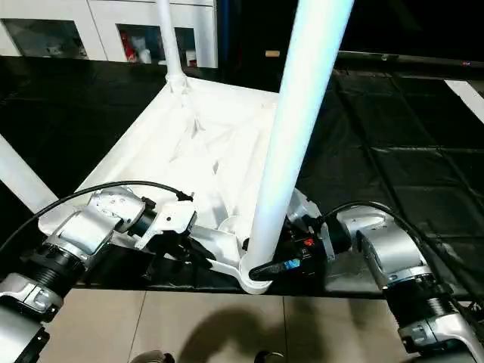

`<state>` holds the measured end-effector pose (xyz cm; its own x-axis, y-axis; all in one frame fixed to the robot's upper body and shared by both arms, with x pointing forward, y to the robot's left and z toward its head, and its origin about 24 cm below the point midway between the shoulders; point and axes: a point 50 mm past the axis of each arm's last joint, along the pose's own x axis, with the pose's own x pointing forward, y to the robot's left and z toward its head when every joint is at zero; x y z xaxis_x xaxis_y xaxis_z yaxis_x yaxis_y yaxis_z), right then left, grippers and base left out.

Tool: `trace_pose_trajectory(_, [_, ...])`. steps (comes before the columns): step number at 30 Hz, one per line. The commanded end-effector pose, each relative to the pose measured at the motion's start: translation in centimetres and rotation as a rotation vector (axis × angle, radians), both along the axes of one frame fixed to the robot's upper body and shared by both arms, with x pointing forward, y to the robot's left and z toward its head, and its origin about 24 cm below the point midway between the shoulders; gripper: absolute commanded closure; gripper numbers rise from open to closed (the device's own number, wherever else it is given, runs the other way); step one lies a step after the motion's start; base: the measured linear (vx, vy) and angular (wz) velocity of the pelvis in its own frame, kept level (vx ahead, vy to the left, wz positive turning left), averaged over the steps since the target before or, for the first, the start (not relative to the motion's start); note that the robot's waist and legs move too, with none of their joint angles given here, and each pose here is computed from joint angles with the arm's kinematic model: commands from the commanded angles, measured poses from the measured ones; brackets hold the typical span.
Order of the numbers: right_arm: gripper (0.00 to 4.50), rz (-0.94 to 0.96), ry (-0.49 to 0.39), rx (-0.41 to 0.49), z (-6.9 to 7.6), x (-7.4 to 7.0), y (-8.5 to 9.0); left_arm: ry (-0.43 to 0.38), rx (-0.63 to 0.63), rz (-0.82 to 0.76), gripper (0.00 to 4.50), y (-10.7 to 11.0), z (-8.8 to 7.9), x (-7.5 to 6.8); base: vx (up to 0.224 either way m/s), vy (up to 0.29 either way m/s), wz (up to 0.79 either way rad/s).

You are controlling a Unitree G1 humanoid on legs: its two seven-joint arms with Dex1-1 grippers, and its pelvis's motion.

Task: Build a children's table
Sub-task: Rotate leg to tighten

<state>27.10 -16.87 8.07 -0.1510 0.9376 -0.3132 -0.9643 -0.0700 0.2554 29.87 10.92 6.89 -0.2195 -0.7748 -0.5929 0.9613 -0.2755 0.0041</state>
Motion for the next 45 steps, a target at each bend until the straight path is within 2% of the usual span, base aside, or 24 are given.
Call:
trace_pose_trajectory(1, [2.14, 0.036, 0.071, 0.043, -0.2, -0.7, 0.3, 0.042, 0.038, -0.018, 4.5, -0.2, -1.1, -0.6, 0.0, 0.0, 0.0])
trace_pose_trajectory(7, [2.16, -0.011, 0.082, 0.1, -0.2, -1.4, 0.8, 0.059, 0.004, 0.066, 4.5, -0.4, -1.2, -0.2, 0.0, 0.0, 0.0])
trace_pose_trajectory(8, [2.16, -0.124, 0.058, 0.088, -0.8, -0.8, 1.5, 0.057, -0.006, 0.135, 4.5, -0.6, -1.2, 0.3, 0.0, 0.0, 0.0])
trace_pose_trajectory(10, [2.17, -0.174, 0.052, 0.083, -1.0, -0.6, 1.7, 0.056, -0.011, 0.161, 4.5, -0.7, -1.1, 0.5, 0.0, 0.0, 0.0])
trace_pose_trajectory(11, [2.17, -0.304, 0.033, 0.07, -1.4, 0.3, 2.5, 0.056, -0.032, 0.215, 4.5, -1.0, -1.0, 0.8, 0.0, 0.0, 0.0])
trace_pose_trajectory(12, [2.18, -0.304, 0.033, 0.07, -1.4, 0.3, 2.5, 0.056, -0.032, 0.215, 4.5, -1.0, -1.0, 0.8, 0.0, 0.0, 0.0])
trace_pose_trajectory(14, [2.22, -0.487, 0.014, 0.086, -2.0, 1.8, 4.3, 0.063, -0.06, 0.322, 4.5, -2.0, -1.0, 1.4, 0.0, 0.0, 0.0])
trace_pose_trajectory(16, [2.26, -0.559, 0.006, 0.081, -2.3, 2.3, 5.1, 0.063, -0.069, 0.379, 4.5, -2.4, -1.0, 1.7, -0.025, 0.007, -0.08])
trace_pose_trajectory(17, [2.26, -0.67, 0.006, 0.062, -2.8, 3.1, 6.1, 0.061, -0.083, 0.465, 4.5, -3.1, -0.9, 2.2, -0.051, 0.015, -0.17])
trace_pose_trajectory(20, [2.3, -0.759, 0.007, 0.045, -3.0, 3.7, 7.0, 0.055, -0.098, 0.535, 4.5, -3.6, -0.7, 2.7, -0.052, 0.026, -0.15])
trace_pose_trajectory(23, [2.38, -0.962, -0.016, 0.0, -3.2, 5.1, 8.3, 0.058, -0.129, 0.651, 4.5, -4.8, -0.5, 3.2, 0.0, 0.0, 0.0])
trace_pose_trajectory(26, [2.41, -1.03, -0.031, 0.0, -3.2, 5.6, 9.2, 0.042, -0.156, 0.747, 4.5, -5.4, -0.2, 3.8, 0.0, 0.0, 0.0])
trace_pose_trajectory(29, [2.41, -1.023, -0.055, 0.024, -3.0, 5.6, 9.7, 0.045, -0.17, 0.783, 4.5, -5.7, 0.0, 3.9, 0.0, 0.0, 0.0])
trace_pose_trajectory(32, [2.41, -1.014, -0.065, 0.048, -2.8, 5.5, 9.8, 0.046, -0.167, 0.791, 4.5, -5.6, 0.0, 3.9, 0.0, 0.0, 0.0])
trace_pose_trajectory(33, [1.9, -1.01, -0.063, 0.059, -2.8, 5.5, 9.8, 0.044, -0.166, 0.79, 4.5, -5.5, 0.0, 3.9, 0.0, 0.0, 0.0])
trace_pose_trajectory(36, [1.71, -0.987, -0.061, 0.093, -2.6, 5.4, 9.4, 0.034, -0.156, 0.777, 4.5, -4.9, -0.2, 3.9, 0.0, 0.0, 0.0])
trace_pose_trajectory(38, [1.32, -0.949, -0.078, 0.11, -2.4, 5.1, 8.8, 0.021, -0.146, 0.758, 4.5, -4.2, -0.3, 3.9, 0.0, 0.0, 0.0])
trace_pose_trajectory(42, [1.25, -0.826, -0.118, 0.124, -2.0, 4.3, 7.2, 0.009, -0.134, 0.678, 4.5, -3.1, -0.4, 3.4, 0.0, 0.0, 0.0])
trace_pose_trajectory(45, [0.91, -0.753, -0.137, 0.12, -1.8, 3.9, 5.9, 0.003, -0.124, 0.604, 4.5, -2.5, -0.4, 2.9, 0.0, 0.0, 0.0])
